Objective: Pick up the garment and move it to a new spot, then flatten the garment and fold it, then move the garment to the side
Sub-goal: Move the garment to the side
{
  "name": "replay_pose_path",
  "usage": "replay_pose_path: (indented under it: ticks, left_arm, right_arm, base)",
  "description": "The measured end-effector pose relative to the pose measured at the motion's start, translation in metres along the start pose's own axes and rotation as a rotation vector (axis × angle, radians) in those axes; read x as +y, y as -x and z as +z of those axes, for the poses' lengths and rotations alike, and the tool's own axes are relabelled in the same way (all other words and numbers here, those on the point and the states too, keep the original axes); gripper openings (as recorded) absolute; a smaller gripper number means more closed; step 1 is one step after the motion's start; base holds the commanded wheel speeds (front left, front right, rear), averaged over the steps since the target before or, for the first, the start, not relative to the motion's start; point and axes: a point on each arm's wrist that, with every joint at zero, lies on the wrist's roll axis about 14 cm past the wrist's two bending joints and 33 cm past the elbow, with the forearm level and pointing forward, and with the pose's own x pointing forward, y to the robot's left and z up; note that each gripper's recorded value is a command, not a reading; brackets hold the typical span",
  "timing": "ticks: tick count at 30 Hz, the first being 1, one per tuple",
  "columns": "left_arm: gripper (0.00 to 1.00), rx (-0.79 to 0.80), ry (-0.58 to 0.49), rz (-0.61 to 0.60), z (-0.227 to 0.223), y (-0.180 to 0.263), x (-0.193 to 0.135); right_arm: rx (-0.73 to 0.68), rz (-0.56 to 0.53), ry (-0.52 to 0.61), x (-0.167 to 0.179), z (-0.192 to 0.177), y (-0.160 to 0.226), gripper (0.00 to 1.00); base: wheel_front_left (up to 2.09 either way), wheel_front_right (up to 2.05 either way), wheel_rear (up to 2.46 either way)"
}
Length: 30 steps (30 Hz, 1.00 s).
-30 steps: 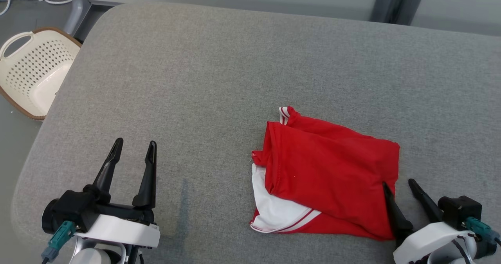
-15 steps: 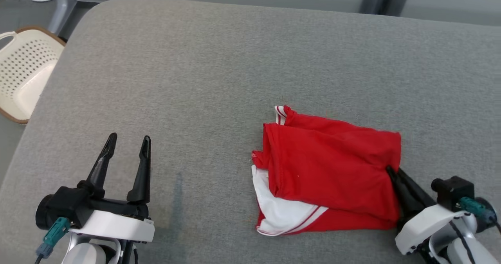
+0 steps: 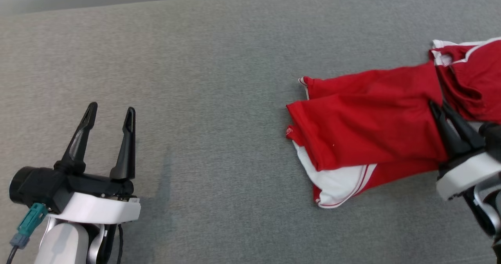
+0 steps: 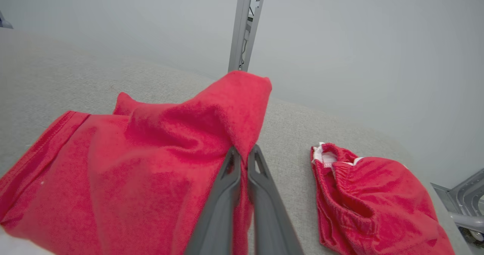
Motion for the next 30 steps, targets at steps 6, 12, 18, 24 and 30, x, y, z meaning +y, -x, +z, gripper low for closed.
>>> replay_pose_path:
  ticks: [6, 12, 18, 24, 30]
  left_arm:
    - [1.0, -0.003, 0.012, -0.138, -0.013, -0.041, -0.035]
    - [1.0, 0.03, 0.027, -0.214, -0.038, -0.061, -0.053]
    - [1.0, 0.07, 0.029, -0.235, -0.058, -0.069, -0.052]
    - [1.0, 0.098, 0.022, -0.252, -0.074, -0.074, -0.05]
    - [1.0, 0.12, 0.016, -0.253, -0.084, -0.074, -0.046]
  right_arm:
    - [-0.013, -0.105, 0.031, -0.055, 0.014, -0.018, 0.0]
    - [0.029, -0.254, 0.079, -0.128, 0.006, -0.019, 0.0]
    - [0.07, -0.413, 0.082, -0.189, -0.008, -0.006, 0.0]
    - [0.106, -0.495, 0.061, -0.215, -0.028, -0.008, 0.0]
    - [0.122, -0.534, 0.049, -0.22, -0.046, -0.007, 1.0]
  base:
    - [0.0, 0.0, 0.0]
    - [0.0, 0.0, 0.0]
    - [0.0, 0.0, 0.0]
    - [0.0, 0.0, 0.0]
    - [0.0, 0.0, 0.0]
